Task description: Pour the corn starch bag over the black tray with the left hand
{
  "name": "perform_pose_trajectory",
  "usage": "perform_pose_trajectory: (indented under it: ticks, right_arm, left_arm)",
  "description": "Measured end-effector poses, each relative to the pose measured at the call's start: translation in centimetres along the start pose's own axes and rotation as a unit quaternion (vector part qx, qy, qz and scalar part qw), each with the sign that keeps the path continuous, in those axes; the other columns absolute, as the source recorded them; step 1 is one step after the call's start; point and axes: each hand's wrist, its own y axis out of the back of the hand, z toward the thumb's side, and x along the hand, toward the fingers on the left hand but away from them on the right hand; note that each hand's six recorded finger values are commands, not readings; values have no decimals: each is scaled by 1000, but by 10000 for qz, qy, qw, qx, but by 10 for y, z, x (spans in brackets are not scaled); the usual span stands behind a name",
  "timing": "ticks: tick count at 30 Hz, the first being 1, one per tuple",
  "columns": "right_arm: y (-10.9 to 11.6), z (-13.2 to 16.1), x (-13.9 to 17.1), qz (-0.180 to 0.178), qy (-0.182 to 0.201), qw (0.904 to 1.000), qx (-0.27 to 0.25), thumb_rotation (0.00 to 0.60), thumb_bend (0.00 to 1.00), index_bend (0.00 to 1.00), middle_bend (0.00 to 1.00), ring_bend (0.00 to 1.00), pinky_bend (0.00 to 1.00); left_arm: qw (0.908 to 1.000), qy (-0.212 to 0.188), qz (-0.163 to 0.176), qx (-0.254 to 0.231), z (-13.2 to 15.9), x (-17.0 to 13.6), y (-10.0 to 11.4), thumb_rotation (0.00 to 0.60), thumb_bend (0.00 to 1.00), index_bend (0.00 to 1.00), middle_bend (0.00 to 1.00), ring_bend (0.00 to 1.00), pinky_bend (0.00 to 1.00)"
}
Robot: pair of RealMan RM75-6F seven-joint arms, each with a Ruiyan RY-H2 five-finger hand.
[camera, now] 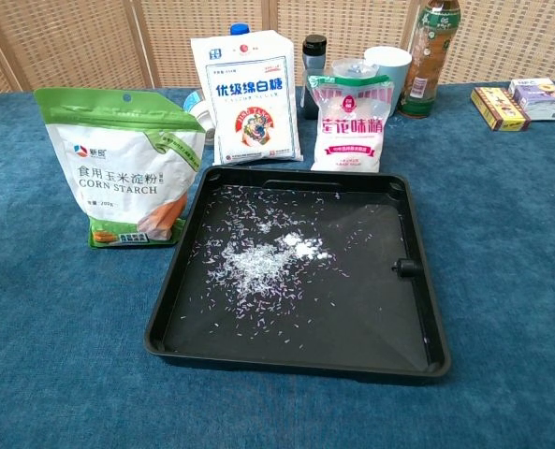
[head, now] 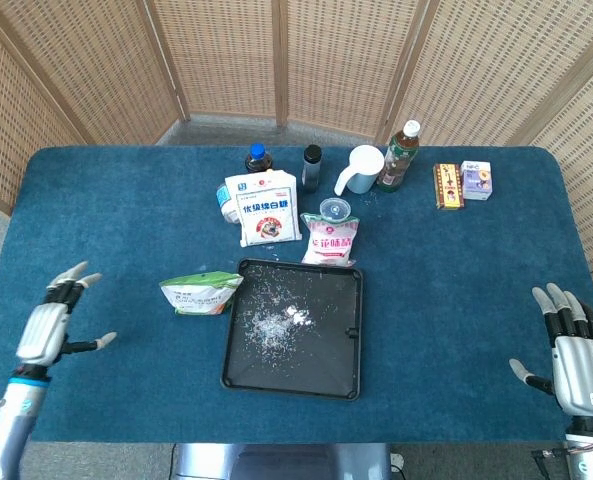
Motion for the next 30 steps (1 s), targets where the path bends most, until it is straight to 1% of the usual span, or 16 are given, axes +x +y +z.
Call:
perform_pose_trajectory:
  ticks: [8, 16, 20, 21, 23, 25, 28, 30]
  right_arm:
    - [2, -5, -2, -17, -65, 10000, -44, 600, 39, 40, 41, 44, 63]
    - [2, -10, -4, 20, -113, 9999, -98, 600, 40, 40, 42, 44, 62]
    - [1, -10, -4, 48, -130, 9999, -101, 600, 42, 40, 41, 44, 62]
    - [1, -10, -4, 54, -136, 9998, -104, 600, 42, 40, 42, 44, 63]
    - [1, -11, -4, 61, -141, 9998, -107, 600, 43, 40, 41, 44, 63]
    - [0, -11, -4, 69, -148, 9998, -119, 600, 43, 40, 41, 44, 62]
    - [0, -11, -4, 83, -149, 9998, -119, 600, 43, 40, 42, 44, 62]
    - [-2, -11, -4, 107, -139, 9998, -119, 600, 43, 40, 42, 44, 62]
  left_arm:
    - [9981, -292, -263, -471, 38, 33, -52, 561, 45, 125, 0, 0, 0]
    - [9949, -368, -596, -728, 67, 63, -93, 567, 49, 125, 0, 0, 0]
    - [9936, -497, -652, -771, 84, 75, -105, 559, 99, 139, 0, 3, 10]
    - [9937, -510, -649, -761, 86, 76, -107, 559, 132, 158, 1, 23, 52]
    - [9942, -508, -616, -719, 88, 78, -108, 567, 205, 222, 38, 96, 181]
    - [9952, -495, -551, -641, 87, 78, -109, 590, 271, 310, 142, 207, 333]
    - [9972, -431, -435, -431, 84, 77, -109, 600, 298, 420, 276, 329, 461]
    - [9984, -350, -365, -267, 79, 76, -110, 600, 314, 492, 347, 394, 519]
